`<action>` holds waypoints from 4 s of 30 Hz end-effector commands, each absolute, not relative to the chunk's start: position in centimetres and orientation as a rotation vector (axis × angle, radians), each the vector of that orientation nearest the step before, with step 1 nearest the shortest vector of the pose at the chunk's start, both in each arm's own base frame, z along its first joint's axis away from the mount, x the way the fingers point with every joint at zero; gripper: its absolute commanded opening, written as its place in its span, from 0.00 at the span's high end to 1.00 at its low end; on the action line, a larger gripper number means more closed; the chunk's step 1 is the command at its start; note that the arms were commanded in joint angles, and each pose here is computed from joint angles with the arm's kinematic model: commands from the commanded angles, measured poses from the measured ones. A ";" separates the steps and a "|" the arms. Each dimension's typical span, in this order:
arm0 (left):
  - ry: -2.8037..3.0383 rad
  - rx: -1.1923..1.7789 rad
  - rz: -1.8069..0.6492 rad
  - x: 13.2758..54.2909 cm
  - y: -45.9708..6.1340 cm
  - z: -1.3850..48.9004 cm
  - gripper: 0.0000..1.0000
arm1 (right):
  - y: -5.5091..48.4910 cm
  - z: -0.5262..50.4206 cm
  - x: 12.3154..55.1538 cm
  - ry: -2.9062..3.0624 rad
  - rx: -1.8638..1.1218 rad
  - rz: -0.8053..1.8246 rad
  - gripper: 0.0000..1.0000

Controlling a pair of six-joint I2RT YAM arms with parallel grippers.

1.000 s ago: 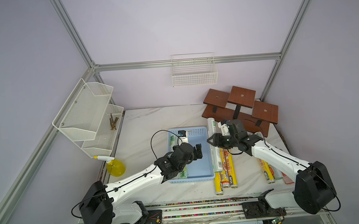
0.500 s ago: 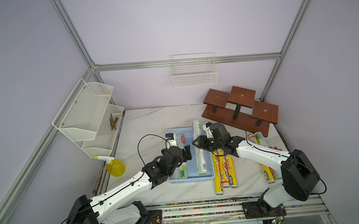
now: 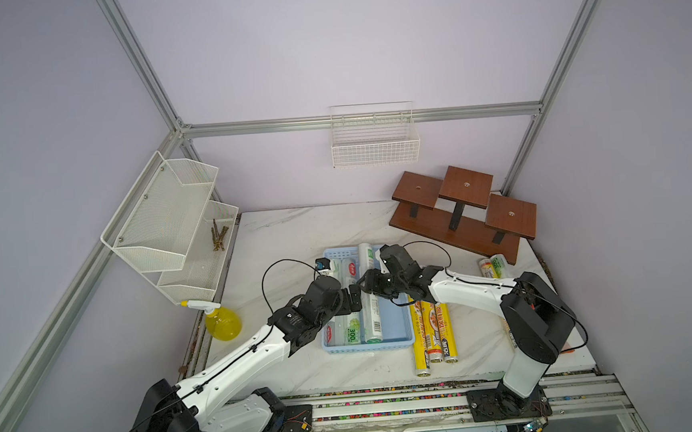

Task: Put the plastic wrap into the basket
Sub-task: Place the plastic wrap in the basket, then pick up the plastic wrap from the center of the board.

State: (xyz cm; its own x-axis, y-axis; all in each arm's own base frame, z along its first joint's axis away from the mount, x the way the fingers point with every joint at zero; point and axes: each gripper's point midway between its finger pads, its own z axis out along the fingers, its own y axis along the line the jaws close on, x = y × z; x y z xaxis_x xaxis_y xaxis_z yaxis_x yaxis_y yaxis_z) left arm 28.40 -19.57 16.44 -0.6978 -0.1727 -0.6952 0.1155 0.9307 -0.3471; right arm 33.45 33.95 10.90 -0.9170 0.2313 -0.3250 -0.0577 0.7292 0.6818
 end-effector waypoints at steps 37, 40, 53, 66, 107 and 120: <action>2.310 -0.076 -0.537 29.1 -20.2 17.0 0.00 | 34.9 7.0 35.3 2.607 0.142 0.969 0.45; 2.317 -0.075 -0.538 29.1 -20.3 16.9 0.00 | 34.6 7.1 35.3 2.605 0.146 0.964 0.43; 2.309 -0.050 -0.598 28.9 -21.1 17.5 0.00 | 33.2 8.9 35.3 2.564 0.140 1.000 0.41; 2.168 0.099 -0.955 29.0 -27.8 22.2 0.00 | 21.2 19.0 36.1 2.265 0.273 0.695 0.36; 2.284 0.611 -1.062 26.1 -49.0 18.8 0.00 | -12.2 4.7 29.3 2.288 1.221 0.173 0.32; 2.293 0.616 -1.031 26.3 -48.9 18.7 0.00 | -7.1 3.3 29.7 2.448 1.003 0.129 0.32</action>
